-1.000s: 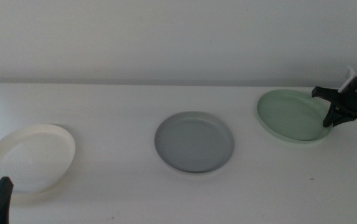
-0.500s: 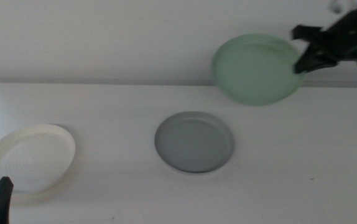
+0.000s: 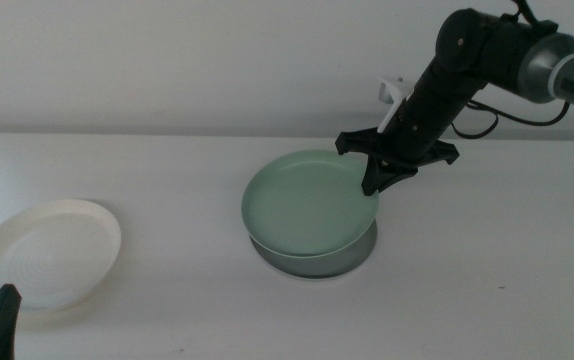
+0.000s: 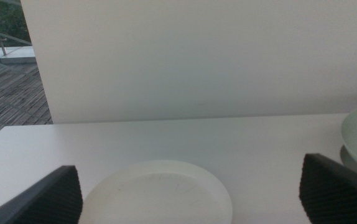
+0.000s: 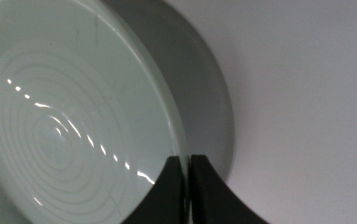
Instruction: Stack the three bowls on top of each other.
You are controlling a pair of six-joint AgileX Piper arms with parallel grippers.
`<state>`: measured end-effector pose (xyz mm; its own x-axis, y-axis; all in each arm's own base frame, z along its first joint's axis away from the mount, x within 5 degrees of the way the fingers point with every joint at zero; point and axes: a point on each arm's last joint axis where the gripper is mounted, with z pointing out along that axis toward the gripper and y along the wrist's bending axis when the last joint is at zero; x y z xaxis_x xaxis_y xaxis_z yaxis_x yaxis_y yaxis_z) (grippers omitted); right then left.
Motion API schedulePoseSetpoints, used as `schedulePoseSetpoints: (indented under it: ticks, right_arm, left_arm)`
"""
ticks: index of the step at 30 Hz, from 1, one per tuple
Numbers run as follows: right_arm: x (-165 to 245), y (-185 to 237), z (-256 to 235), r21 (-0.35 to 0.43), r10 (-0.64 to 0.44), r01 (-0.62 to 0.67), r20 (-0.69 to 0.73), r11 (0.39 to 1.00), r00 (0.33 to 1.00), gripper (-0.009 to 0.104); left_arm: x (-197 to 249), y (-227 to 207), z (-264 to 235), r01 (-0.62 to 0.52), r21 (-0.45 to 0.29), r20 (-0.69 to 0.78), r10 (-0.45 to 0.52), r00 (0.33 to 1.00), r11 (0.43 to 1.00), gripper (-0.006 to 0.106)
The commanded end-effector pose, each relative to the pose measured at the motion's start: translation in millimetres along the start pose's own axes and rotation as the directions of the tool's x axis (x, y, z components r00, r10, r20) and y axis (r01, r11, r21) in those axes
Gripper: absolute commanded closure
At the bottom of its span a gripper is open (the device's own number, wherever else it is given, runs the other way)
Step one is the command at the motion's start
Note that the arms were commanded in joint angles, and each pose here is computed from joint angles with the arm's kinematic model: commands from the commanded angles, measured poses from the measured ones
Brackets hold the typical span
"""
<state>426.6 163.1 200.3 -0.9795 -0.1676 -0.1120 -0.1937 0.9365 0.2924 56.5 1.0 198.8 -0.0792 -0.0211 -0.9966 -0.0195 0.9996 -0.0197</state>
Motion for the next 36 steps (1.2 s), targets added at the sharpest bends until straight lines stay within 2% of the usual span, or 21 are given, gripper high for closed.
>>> schedulePoseSetpoints:
  ticks: [1,6,20,24,26,29,31,34,36]
  right_arm:
    - [-2.7,-2.0,3.1,0.016,0.006,-0.007,0.018,1.0,1.0,0.097]
    - [-2.6,-8.3,11.6,0.051,0.016,-0.015,-0.007,0.999,1.0,0.097]
    - [-3.1,-9.1,19.8,0.037,0.001,0.0,-0.021,0.999,1.0,0.097]
    - [-5.1,-9.1,19.8,0.037,-0.009,0.009,0.001,0.999,1.0,0.082]
    - [-5.6,-9.1,19.8,0.037,-0.025,0.025,0.005,0.999,1.0,0.068]
    - [-5.5,-8.6,18.2,0.036,-0.026,0.026,0.009,0.999,1.0,0.04]
    - [-5.0,-9.9,9.2,0.037,-0.024,0.023,0.017,0.999,1.0,0.026]
    - [-1.0,-9.2,-20.3,0.032,-0.024,0.022,0.042,0.999,0.999,0.017]
    - [5.8,-9.4,-49.8,0.035,-0.025,0.023,0.058,0.999,0.998,0.017]
  left_arm:
    - [10.0,0.2,-0.6,0.023,0.0,0.017,-0.023,1.0,1.0,0.007]
    - [10.0,0.2,-0.6,0.023,0.0,0.017,-0.023,1.0,1.0,0.007]
    - [10.0,0.2,-0.6,0.023,0.0,0.017,-0.023,1.0,1.0,0.007]
    - [10.0,0.2,-0.6,0.023,0.0,0.017,-0.023,1.0,1.0,0.007]
    - [10.0,0.2,-0.6,0.023,0.0,0.017,-0.023,1.0,1.0,0.007]
    - [10.0,0.2,-0.6,0.023,0.0,0.017,-0.023,1.0,1.0,0.007]
    - [10.0,0.2,-0.6,0.023,0.0,0.017,-0.023,1.0,1.0,0.007]
    - [10.0,0.2,-0.6,0.023,0.0,0.017,-0.023,1.0,1.0,0.007]
    - [10.0,0.2,-0.6,0.023,0.0,0.017,-0.023,1.0,1.0,0.007]
